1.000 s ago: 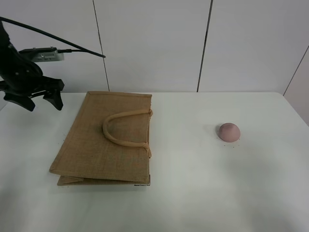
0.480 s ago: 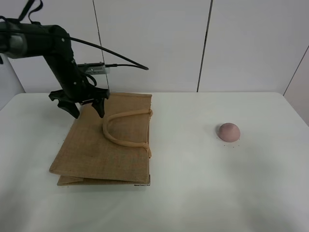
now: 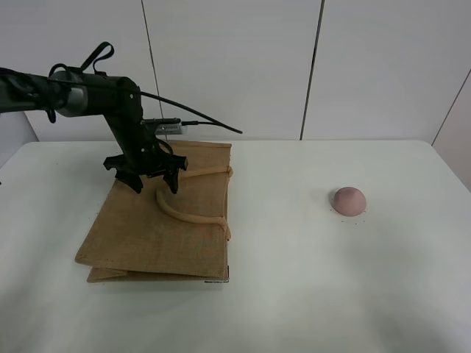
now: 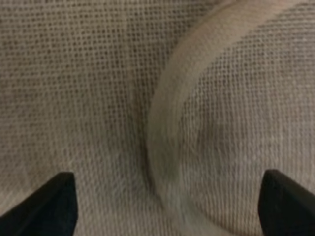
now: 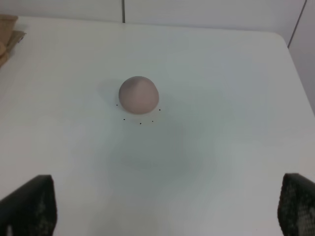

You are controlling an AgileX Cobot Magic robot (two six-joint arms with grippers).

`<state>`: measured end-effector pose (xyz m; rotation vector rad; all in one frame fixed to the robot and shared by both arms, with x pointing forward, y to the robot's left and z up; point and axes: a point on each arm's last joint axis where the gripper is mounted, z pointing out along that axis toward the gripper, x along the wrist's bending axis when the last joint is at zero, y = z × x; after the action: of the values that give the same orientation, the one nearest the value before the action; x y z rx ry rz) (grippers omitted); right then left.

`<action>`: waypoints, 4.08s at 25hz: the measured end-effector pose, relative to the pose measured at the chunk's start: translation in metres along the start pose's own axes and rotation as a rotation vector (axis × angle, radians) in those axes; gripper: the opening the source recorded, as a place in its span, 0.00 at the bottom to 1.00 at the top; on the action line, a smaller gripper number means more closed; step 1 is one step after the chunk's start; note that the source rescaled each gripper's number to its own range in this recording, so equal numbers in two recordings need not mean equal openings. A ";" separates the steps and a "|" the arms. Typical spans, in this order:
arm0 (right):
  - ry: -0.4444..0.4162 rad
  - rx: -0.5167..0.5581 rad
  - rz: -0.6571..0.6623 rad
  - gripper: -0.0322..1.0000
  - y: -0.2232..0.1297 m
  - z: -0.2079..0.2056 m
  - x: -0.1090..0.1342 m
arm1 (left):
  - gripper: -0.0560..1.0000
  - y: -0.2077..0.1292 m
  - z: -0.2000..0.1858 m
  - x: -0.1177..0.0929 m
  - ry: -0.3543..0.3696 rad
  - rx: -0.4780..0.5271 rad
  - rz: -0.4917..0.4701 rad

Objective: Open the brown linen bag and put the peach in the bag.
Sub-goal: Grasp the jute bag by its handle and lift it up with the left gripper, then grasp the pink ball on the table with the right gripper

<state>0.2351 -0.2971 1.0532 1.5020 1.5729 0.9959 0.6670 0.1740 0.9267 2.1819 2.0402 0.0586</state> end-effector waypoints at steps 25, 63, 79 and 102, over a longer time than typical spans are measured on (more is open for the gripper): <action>0.000 0.000 0.000 1.00 0.000 0.000 0.000 | 0.05 0.004 0.042 0.001 0.016 0.011 0.001; -0.001 0.198 0.004 1.00 0.041 0.042 -0.001 | 0.05 -0.006 -0.263 -0.016 -0.127 -0.439 0.109; 0.017 0.799 -0.026 1.00 0.114 0.315 -0.006 | 0.05 -0.019 -0.286 -0.015 -0.139 -0.489 0.112; 0.060 0.924 -0.023 0.86 0.045 0.451 0.014 | 0.05 -0.019 -0.286 -0.015 -0.138 -0.489 0.112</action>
<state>0.6603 -0.2619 0.8990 2.0300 2.2400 0.2631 0.6091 0.1850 1.2073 1.9266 1.6163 0.3672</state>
